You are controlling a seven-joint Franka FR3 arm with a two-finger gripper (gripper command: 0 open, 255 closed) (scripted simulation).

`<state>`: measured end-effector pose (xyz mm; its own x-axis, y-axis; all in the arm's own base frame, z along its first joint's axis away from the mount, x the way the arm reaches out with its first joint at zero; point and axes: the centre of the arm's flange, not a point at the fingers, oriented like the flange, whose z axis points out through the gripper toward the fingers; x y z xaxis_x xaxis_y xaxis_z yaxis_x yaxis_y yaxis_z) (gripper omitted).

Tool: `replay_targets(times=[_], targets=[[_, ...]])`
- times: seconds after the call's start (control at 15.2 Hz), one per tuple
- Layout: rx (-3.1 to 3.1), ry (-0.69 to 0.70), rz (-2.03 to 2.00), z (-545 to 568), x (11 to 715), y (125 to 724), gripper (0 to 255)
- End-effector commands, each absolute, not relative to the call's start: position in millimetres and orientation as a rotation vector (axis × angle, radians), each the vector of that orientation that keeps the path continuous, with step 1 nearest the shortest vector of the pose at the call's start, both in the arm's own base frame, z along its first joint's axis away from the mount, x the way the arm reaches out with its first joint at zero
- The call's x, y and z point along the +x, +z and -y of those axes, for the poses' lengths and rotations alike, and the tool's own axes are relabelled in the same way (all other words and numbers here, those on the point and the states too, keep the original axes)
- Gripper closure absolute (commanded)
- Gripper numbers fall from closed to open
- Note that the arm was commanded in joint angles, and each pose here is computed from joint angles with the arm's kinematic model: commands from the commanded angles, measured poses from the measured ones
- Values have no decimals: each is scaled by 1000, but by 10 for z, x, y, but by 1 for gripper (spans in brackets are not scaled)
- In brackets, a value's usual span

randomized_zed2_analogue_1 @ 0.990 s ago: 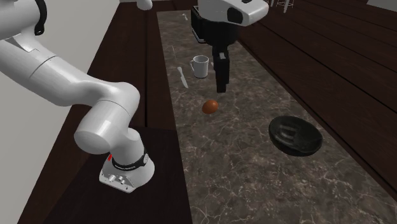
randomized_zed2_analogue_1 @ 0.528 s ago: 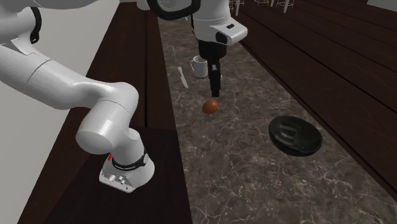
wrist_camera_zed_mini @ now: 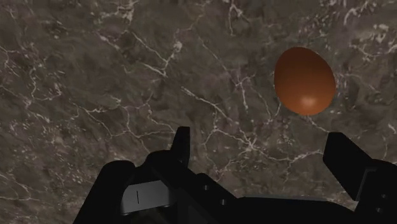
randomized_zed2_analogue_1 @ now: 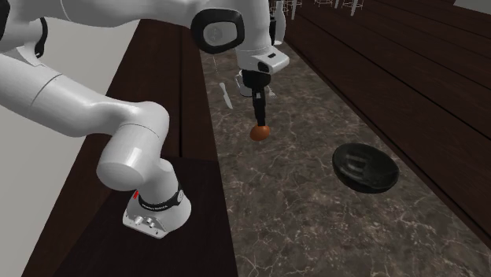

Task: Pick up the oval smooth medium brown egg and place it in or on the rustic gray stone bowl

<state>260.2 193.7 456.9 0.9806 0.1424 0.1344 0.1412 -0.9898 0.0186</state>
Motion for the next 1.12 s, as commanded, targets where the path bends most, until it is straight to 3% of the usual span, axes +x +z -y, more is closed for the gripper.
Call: replay_targets(times=[0.0, 0.4, 1.06], targets=[[3106, 228, -223, -2145, 2576, 4343, 0], [3070, 266, -223, -2677, 2458, 3712, 0], [3068, 268, -223, -2693, 2521, 3278, 0]])
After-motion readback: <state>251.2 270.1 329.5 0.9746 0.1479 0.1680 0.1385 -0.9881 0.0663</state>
